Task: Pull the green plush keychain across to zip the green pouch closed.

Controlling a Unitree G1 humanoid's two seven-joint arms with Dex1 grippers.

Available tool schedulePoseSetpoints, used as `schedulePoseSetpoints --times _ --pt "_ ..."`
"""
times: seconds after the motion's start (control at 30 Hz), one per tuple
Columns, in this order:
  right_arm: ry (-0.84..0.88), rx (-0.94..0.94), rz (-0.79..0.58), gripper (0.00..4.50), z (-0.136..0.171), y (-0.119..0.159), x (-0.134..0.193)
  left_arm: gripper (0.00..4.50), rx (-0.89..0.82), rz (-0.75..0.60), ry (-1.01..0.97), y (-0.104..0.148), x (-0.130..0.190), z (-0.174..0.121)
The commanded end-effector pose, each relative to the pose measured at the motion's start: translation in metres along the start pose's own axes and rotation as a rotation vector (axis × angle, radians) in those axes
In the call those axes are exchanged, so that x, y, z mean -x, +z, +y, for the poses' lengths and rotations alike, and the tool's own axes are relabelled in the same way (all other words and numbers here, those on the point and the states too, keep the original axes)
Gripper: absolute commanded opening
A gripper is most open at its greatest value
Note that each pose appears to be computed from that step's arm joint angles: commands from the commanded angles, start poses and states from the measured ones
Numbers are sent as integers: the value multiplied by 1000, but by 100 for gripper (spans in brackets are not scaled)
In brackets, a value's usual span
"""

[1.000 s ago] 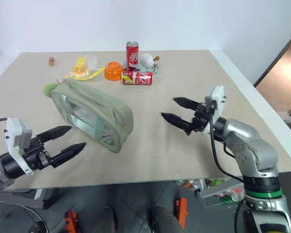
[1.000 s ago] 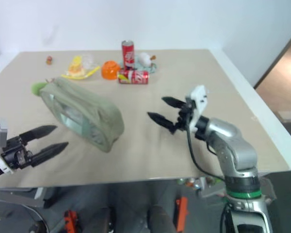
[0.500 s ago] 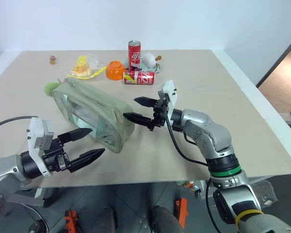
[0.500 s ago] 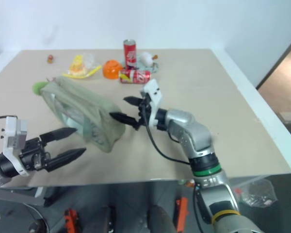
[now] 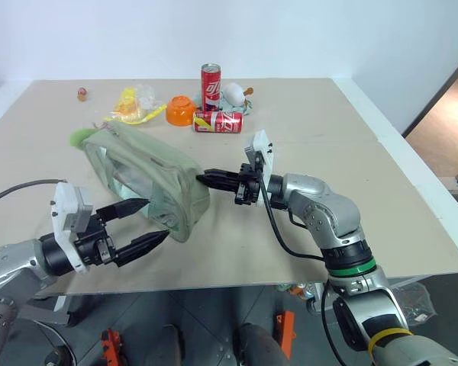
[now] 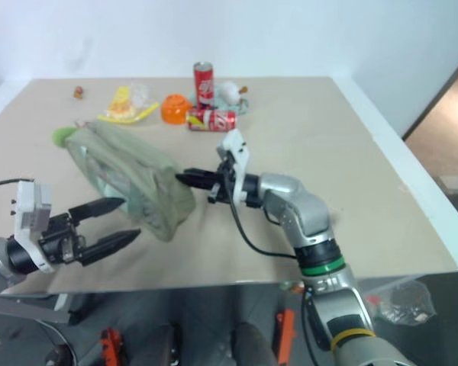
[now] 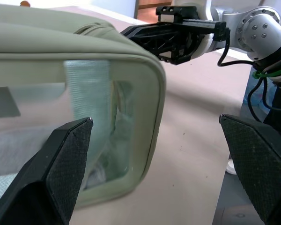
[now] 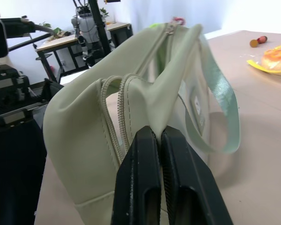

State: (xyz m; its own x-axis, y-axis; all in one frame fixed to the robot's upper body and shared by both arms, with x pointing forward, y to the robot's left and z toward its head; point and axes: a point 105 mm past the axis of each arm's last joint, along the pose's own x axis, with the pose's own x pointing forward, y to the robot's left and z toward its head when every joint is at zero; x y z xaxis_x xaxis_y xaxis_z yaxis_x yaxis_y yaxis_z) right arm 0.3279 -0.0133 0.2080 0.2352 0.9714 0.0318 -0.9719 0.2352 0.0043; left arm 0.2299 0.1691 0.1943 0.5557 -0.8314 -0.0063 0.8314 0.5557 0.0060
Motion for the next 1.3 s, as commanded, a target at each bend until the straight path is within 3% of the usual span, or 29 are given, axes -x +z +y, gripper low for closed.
schedulePoseSetpoints --times 0.03,0.2,0.33,0.5,0.63,0.77,0.9,1.0,1.07,1.17,1.3 --pt "57 97 -50 4 10 27 -2 450 -33 -22 0 5 -2 1" --pt "114 195 -21 4 9 39 7 450 -35 -30 -8 5 -5 2" --pt "142 330 50 4 -13 56 30 450 -36 -32 -29 6 -9 2" --pt "123 418 171 4 -47 49 58 450 -36 -38 -48 7 -14 1" --pt "76 369 171 4 -64 45 69 450 -37 -41 -61 7 -18 0" --pt "0 371 104 138 -72 56 78 450 -37 -40 -68 7 -20 0" --pt "-106 378 -37 271 -69 92 90 450 -34 -32 -73 6 -20 0" --pt "-173 383 -112 366 -49 111 102 450 -34 -34 -74 7 -20 2" --pt "-187 362 -117 444 -23 107 100 450 -33 -35 -82 8 -20 3" --pt "-199 316 -84 444 13 84 87 450 -36 -27 -110 9 -21 3" --pt "-255 265 -51 444 32 50 69 450 -54 -22 -133 13 -25 7"
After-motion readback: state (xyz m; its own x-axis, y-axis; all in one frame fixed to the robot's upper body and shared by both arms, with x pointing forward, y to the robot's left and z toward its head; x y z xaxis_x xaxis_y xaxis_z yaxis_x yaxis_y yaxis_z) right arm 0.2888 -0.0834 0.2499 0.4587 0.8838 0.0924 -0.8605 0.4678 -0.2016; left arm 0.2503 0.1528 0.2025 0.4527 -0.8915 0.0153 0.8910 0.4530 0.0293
